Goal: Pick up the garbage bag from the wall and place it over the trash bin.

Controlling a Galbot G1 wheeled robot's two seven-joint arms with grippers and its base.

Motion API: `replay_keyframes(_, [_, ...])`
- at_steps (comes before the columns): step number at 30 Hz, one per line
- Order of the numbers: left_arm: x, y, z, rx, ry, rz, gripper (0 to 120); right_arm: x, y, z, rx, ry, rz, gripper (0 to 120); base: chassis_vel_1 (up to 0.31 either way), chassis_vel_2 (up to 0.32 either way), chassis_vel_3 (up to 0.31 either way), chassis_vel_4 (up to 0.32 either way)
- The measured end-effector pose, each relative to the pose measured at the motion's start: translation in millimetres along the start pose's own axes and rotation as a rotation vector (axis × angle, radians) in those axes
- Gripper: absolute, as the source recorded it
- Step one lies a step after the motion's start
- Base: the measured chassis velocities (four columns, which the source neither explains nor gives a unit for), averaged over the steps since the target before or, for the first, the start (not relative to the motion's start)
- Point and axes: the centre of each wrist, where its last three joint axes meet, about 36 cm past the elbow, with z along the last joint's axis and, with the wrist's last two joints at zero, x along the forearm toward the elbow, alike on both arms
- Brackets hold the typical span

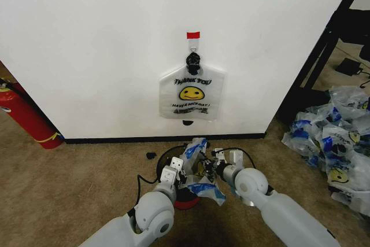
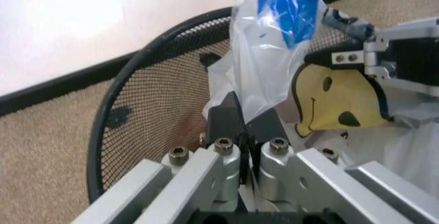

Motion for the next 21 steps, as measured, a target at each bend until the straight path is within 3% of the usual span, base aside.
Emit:
replay_keyframes(11, [24,21,-19,0.027,-0.096,-0.023,0,54,13,-1,-0.003,-0.221,0.017,0,0.0,0.0,0.0,0.0])
replay_keyframes(15, [39,31,-23,0.046,-0.131,-0.034,0,76,-1,3,0.017,-0.322,0.011,0,0.0,0.0,0.0,0.0])
replay_keyframes(21, [58,39,-23,0.057,-0.155,-0.038,0,95,-20,12,0.025,-0.34,0.012,0,0.0,0.0,0.0,0.0])
